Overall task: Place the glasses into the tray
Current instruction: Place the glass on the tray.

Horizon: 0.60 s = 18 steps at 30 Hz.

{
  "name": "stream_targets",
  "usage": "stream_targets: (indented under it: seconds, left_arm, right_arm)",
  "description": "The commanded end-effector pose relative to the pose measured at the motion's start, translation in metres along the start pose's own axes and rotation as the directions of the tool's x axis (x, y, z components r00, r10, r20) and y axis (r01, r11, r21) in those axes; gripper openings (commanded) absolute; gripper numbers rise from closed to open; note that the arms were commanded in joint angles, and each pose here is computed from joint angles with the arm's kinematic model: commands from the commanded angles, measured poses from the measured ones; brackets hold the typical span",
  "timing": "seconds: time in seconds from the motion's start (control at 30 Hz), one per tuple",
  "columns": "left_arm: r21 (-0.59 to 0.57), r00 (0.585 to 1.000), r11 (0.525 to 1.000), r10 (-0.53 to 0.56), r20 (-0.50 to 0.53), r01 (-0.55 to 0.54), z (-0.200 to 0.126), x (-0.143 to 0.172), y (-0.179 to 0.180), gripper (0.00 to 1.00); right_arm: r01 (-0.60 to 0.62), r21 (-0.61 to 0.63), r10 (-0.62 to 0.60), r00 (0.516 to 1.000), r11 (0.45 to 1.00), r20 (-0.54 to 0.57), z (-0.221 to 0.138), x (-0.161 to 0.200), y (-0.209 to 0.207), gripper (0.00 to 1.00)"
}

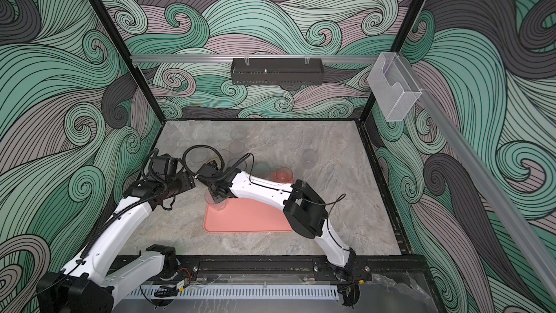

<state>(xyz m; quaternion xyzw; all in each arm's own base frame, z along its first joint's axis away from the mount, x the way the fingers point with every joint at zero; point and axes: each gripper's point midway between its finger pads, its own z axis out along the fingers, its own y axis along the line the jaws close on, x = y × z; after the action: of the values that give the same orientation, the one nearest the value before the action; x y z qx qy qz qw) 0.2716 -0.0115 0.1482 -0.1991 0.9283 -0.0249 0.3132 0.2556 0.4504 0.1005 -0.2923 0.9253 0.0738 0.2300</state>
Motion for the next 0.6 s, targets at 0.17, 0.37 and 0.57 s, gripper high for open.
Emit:
stream_targets:
  seconds: [0.17,0.37,0.57]
  left_arm:
    - [-0.004,0.998,0.999,0.033,0.051,-0.033,-0.013,-0.028,-0.008,0.75]
    - [-0.021,0.985,0.991,0.135,0.112,-0.134,-0.036,-0.064,-0.017,0.75]
    - [-0.019,0.977,0.988,0.154,0.151,-0.153,-0.038,-0.089,-0.029,0.76]
  right_arm:
    - [0.006,-0.069,0.001,0.994,0.998,0.105,-0.051,-0.025,-0.001,0.27]
    - [-0.013,-0.078,0.029,0.979,0.997,0.203,-0.098,-0.051,-0.031,0.33]
    - [-0.073,-0.07,0.09,0.953,0.995,0.289,-0.124,-0.082,-0.074,0.38]
